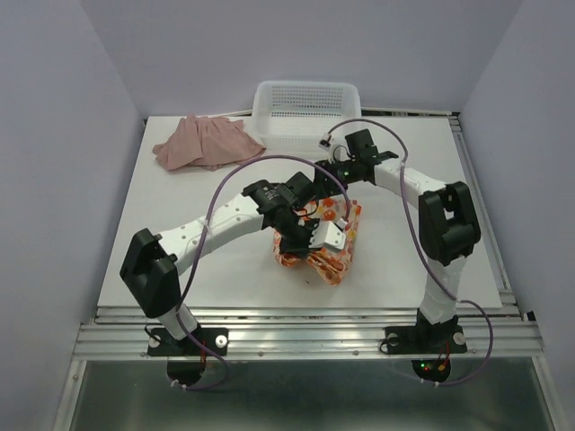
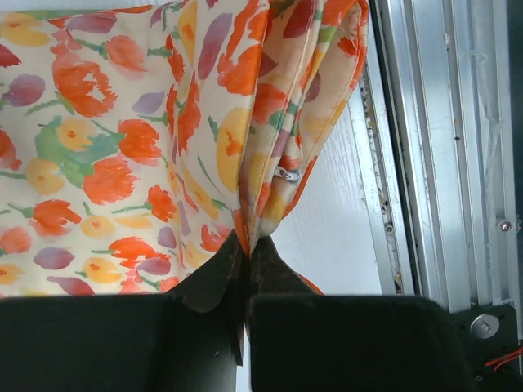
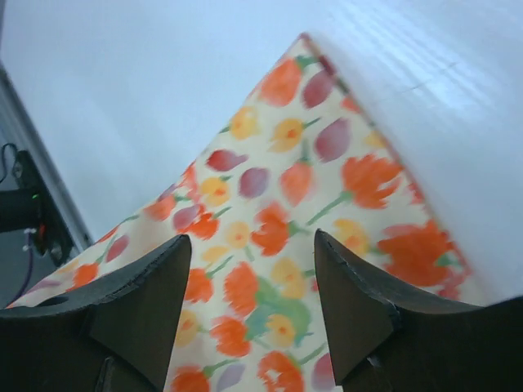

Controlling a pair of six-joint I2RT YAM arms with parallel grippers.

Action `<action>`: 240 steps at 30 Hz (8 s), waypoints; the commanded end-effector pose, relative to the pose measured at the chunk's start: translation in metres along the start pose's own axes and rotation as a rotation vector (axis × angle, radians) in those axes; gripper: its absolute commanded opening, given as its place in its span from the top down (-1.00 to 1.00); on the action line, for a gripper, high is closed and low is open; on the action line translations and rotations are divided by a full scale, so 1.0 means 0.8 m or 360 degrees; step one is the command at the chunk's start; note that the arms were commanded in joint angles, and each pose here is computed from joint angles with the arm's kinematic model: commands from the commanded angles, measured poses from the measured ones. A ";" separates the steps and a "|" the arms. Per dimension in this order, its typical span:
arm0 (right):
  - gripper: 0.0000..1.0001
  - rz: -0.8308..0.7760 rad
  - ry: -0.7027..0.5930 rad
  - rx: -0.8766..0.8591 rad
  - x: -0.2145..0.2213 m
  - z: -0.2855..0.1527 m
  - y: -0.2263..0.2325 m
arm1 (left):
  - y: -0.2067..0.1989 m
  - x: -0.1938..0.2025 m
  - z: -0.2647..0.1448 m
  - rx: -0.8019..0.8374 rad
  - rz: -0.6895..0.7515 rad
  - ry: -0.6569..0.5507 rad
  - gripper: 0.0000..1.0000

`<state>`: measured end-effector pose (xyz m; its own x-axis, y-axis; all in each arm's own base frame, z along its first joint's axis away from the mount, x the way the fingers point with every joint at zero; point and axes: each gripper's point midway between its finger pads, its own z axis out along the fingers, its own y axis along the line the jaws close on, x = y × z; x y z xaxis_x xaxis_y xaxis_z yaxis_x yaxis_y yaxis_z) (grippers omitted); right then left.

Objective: Fold and stack the skirts
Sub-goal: Fold the skirt

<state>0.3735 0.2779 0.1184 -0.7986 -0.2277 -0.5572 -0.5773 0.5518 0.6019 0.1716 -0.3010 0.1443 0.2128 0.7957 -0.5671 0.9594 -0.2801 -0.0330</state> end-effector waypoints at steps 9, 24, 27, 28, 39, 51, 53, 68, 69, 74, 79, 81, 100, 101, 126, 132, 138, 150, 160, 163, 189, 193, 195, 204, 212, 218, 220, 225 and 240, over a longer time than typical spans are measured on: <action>-0.11 -0.0025 0.0225 0.0135 0.033 0.037 -0.093 | -0.021 -0.014 -0.015 0.0065 0.0022 -0.0053 1.00; 0.34 0.0080 0.0355 -0.0038 0.092 0.037 -0.074 | 0.074 -0.003 -0.017 -0.0063 0.0010 0.0028 1.00; 0.34 0.0088 0.0356 -0.0054 0.093 0.036 -0.071 | 0.095 0.006 -0.012 -0.0065 -0.0022 0.0043 1.00; 0.34 0.0093 0.0357 -0.0061 0.094 0.035 -0.070 | 0.105 0.012 -0.010 -0.0073 -0.0031 0.0052 1.00; 0.34 0.0117 0.0352 -0.0110 0.093 0.036 -0.063 | 0.158 0.037 0.004 -0.0150 -0.0008 0.0117 0.92; 0.34 0.0152 0.0359 -0.0149 0.095 0.039 -0.060 | 0.196 0.047 0.014 -0.0256 0.0041 0.0159 0.84; 0.35 0.0155 0.0363 -0.0154 0.098 0.039 -0.060 | 0.204 0.046 0.014 -0.0298 0.0066 0.0158 0.85; 0.36 0.0147 0.0374 -0.0132 0.101 0.042 -0.066 | 0.235 0.032 -0.017 -0.0553 0.0102 0.0116 -0.02; 0.36 0.0146 0.0375 -0.0127 0.101 0.042 -0.067 | 0.235 0.029 -0.028 -0.0586 0.0098 0.0102 -0.04; 0.36 0.0128 0.0379 -0.0105 0.101 0.043 -0.071 | 0.229 -0.002 -0.104 -0.0826 0.0030 -0.0063 -0.22; 0.36 0.0120 0.0375 -0.0103 0.099 0.043 -0.072 | 0.193 0.008 -0.128 -0.0749 -0.0259 -0.0222 -0.24; 0.37 0.0125 0.0374 -0.0107 0.098 0.044 -0.072 | 0.174 0.023 -0.110 -0.0626 -0.0464 -0.0270 -0.24; 0.38 0.0146 0.0373 -0.0142 0.098 0.045 -0.068 | 0.207 0.111 -0.006 -0.0213 -0.1389 -0.0649 -0.19; 0.38 0.0146 0.0377 -0.0145 0.099 0.045 -0.068 | 0.207 0.112 0.000 -0.0192 -0.1403 -0.0650 -0.20; 0.42 0.0163 0.0396 -0.0178 0.105 0.046 -0.066 | 0.225 0.101 0.006 -0.0143 -0.1468 -0.0833 1.00; 0.43 0.0164 0.0401 -0.0186 0.106 0.045 -0.064 | 0.244 0.111 0.006 -0.0180 -0.1530 -0.0878 1.00; 0.40 0.0142 0.0389 -0.0152 0.097 0.047 -0.070 | 0.256 0.128 0.027 -0.0193 -0.1649 -0.0832 1.00; -0.16 -0.0079 0.0052 0.0237 -0.029 -0.016 -0.109 | 0.270 0.150 0.058 -0.0277 -0.1786 -0.0723 1.00; -0.18 0.0207 -0.0015 -0.0344 -0.014 -0.071 0.039 | 0.303 0.159 0.058 -0.0394 -0.1814 -0.0661 1.00; -0.17 0.0420 0.0018 -0.0584 0.013 -0.054 0.081 | 0.309 0.160 0.056 -0.0413 -0.1814 -0.0659 1.00; -0.08 0.0854 0.0213 -0.0473 0.148 0.058 -0.016 | 0.171 0.060 -0.073 -0.0081 -0.1595 -0.1236 0.10; -0.08 0.0752 0.0233 -0.0459 0.146 0.057 -0.019 | 0.137 0.087 -0.013 0.0141 -0.1858 -0.1202 0.19; -0.07 0.0786 0.0270 -0.0434 0.153 0.052 -0.022 | 0.143 0.100 0.008 0.0169 -0.1925 -0.1200 0.22; -0.08 0.0727 0.0403 -0.0314 0.184 0.042 -0.035 | 0.181 0.168 0.063 0.0036 -0.2327 -0.1075 0.28; -0.08 0.0382 0.0557 -0.0118 0.192 0.022 -0.064 | 0.167 0.113 -0.040 -0.0203 -0.1756 -0.1154 0.10; -0.13 0.0166 0.0499 -0.0060 0.138 -0.020 -0.034 | 0.177 0.109 -0.179 -0.1038 -0.1394 -0.1080 -0.79; -0.21 0.0081 0.0388 -0.0052 0.097 -0.036 -0.015 | 0.178 0.131 -0.214 -0.1267 -0.1495 -0.1084 -0.97; -0.25 0.0069 0.0102 0.0156 -0.008 -0.043 -0.019 | 0.176 0.170 -0.238 -0.1319 -0.1782 -0.1224 -0.97; -0.22 0.0059 -0.0422 0.1204 -0.118 0.063 -0.026 | 0.190 0.238 -0.281 -0.1849 -0.2091 -0.1106 -0.97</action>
<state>0.4507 0.3338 0.1258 -0.7518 -0.1194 -0.6485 -0.3573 0.9003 0.2485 0.3953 -0.0841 0.1974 -0.5412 -0.1911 -0.8189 0.1999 0.9167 -0.3460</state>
